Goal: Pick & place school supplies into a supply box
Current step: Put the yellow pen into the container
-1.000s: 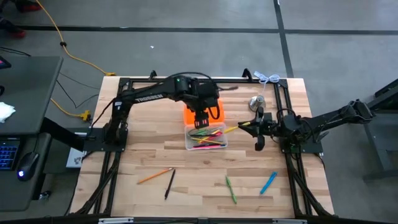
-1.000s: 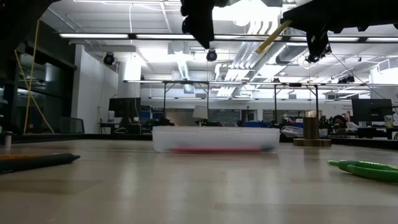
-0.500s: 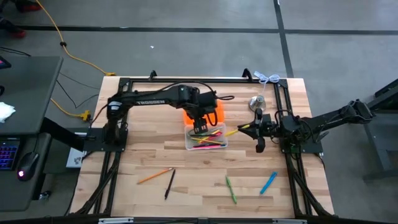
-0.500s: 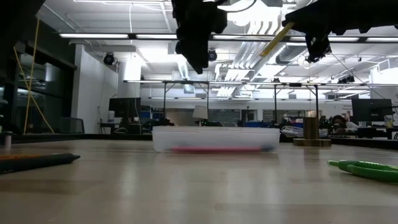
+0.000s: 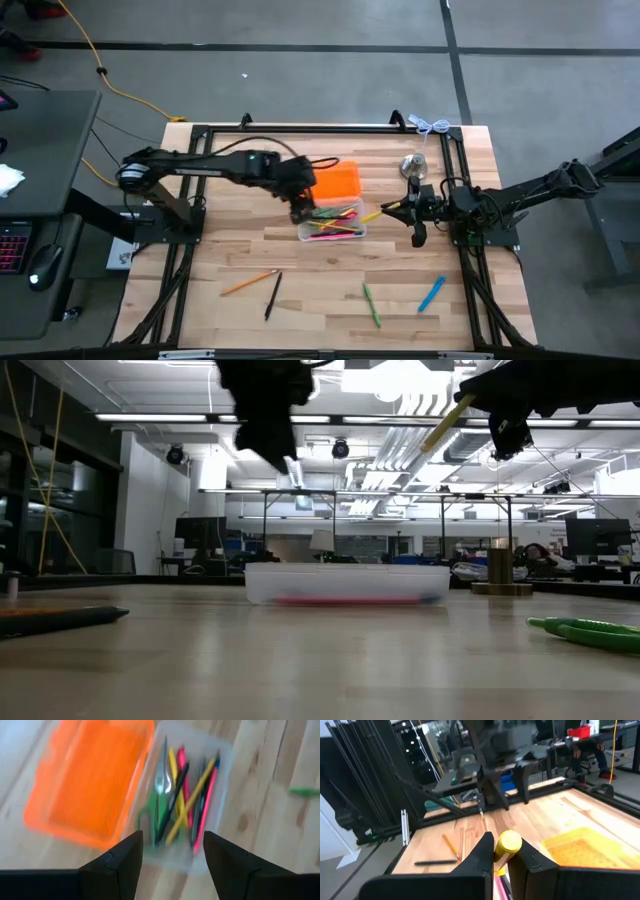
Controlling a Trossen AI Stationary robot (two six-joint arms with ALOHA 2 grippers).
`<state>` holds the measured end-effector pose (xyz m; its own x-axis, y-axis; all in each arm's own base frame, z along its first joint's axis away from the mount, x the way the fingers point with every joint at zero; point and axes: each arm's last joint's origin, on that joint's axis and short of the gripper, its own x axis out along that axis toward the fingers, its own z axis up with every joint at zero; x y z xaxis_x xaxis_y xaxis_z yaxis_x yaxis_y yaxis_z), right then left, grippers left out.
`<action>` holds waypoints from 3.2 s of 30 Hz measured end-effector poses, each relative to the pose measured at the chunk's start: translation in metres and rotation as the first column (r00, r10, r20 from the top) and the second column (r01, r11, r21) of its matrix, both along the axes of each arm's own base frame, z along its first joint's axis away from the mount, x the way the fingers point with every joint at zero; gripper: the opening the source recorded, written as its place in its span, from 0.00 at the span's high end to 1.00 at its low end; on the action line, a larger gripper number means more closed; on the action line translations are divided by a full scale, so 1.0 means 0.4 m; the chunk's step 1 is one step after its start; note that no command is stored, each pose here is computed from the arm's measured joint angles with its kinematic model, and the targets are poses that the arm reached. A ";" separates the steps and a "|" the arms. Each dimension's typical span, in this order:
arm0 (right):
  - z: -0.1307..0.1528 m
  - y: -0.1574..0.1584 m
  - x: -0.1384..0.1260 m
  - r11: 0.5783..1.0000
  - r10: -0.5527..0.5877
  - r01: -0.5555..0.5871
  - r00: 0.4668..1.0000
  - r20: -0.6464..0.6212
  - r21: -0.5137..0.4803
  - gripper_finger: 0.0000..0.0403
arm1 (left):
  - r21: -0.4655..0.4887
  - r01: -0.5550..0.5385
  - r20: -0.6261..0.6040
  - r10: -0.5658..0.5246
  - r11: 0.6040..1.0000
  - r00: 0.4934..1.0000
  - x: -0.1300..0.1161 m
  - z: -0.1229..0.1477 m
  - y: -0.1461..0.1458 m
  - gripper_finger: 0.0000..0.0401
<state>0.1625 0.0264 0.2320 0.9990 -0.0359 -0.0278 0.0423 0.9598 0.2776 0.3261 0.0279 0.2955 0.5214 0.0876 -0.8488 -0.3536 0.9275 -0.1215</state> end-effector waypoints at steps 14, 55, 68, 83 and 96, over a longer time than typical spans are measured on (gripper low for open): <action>0.050 0.007 0.026 0.997 0.049 -0.064 0.964 0.262 0.048 0.98 | 0.016 -0.125 0.118 0.122 0.992 0.985 -0.181 -0.045 -0.054 0.42; 0.131 0.021 0.003 0.848 0.402 -0.530 0.637 0.658 -0.005 0.98 | 0.016 -0.099 0.233 0.092 0.995 0.968 -0.315 -0.192 -0.058 0.42; 0.145 0.026 0.042 0.873 0.392 -0.488 0.707 0.588 0.005 0.98 | 0.005 -0.115 0.268 0.110 0.993 0.957 -0.348 -0.206 -0.057 0.42; 0.232 0.052 0.307 0.870 0.493 -0.493 0.867 -0.080 0.011 0.98 | 0.003 -0.119 0.279 0.113 0.993 0.954 -0.347 -0.205 -0.057 0.42; 0.211 0.058 0.455 0.860 0.471 -0.510 0.813 -0.343 -0.027 0.98 | 0.021 -0.103 0.274 0.093 0.994 0.957 -0.347 -0.205 -0.057 0.42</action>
